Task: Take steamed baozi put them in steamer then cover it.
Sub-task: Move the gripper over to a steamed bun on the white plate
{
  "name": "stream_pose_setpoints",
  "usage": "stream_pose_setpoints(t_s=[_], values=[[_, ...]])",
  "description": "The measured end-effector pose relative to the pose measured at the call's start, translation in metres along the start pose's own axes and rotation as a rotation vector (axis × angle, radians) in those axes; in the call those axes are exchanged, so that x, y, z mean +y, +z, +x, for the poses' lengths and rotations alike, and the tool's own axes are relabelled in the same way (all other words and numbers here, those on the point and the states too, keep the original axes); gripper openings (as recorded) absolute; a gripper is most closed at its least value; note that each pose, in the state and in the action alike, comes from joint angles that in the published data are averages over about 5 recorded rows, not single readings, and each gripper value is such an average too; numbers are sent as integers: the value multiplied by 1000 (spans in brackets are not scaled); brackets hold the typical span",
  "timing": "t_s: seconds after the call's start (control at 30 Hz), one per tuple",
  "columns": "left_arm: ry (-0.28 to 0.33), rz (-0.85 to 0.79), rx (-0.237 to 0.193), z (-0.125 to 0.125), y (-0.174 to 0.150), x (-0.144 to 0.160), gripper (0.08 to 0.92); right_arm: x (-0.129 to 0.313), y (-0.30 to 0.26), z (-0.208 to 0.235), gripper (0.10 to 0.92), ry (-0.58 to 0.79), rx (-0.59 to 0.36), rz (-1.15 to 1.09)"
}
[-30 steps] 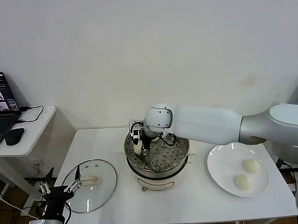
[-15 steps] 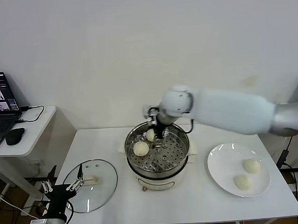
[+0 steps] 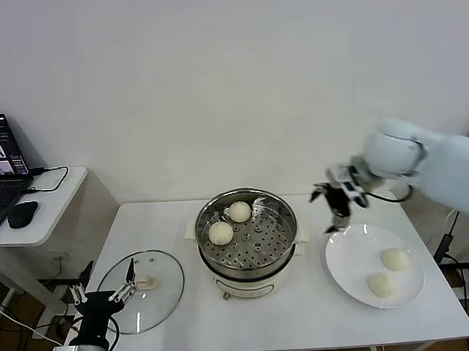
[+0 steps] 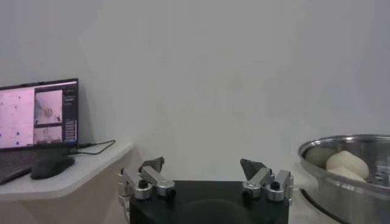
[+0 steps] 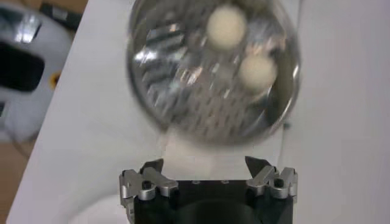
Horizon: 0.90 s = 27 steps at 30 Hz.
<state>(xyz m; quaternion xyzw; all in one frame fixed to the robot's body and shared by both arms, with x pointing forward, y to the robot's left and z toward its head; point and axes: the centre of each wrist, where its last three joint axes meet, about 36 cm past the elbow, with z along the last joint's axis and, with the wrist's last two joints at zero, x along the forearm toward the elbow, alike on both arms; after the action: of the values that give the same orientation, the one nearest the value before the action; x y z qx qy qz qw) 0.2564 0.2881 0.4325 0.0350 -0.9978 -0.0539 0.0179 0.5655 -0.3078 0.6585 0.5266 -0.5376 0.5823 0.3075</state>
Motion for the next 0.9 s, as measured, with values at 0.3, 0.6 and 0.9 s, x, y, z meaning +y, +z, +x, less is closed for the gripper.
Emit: stream_pose_setpoints(t_s=[0.3, 0.6, 0.9], values=[[0, -8, 6, 2, 1, 1, 823, 67, 64, -31, 823, -54, 88, -26], [-1, -11, 14, 3, 3, -1, 823, 114, 98, -66, 823, -123, 141, -43], [-7, -15, 15, 3, 4, 1, 823, 130, 113, -96, 822, -140, 167, -63]])
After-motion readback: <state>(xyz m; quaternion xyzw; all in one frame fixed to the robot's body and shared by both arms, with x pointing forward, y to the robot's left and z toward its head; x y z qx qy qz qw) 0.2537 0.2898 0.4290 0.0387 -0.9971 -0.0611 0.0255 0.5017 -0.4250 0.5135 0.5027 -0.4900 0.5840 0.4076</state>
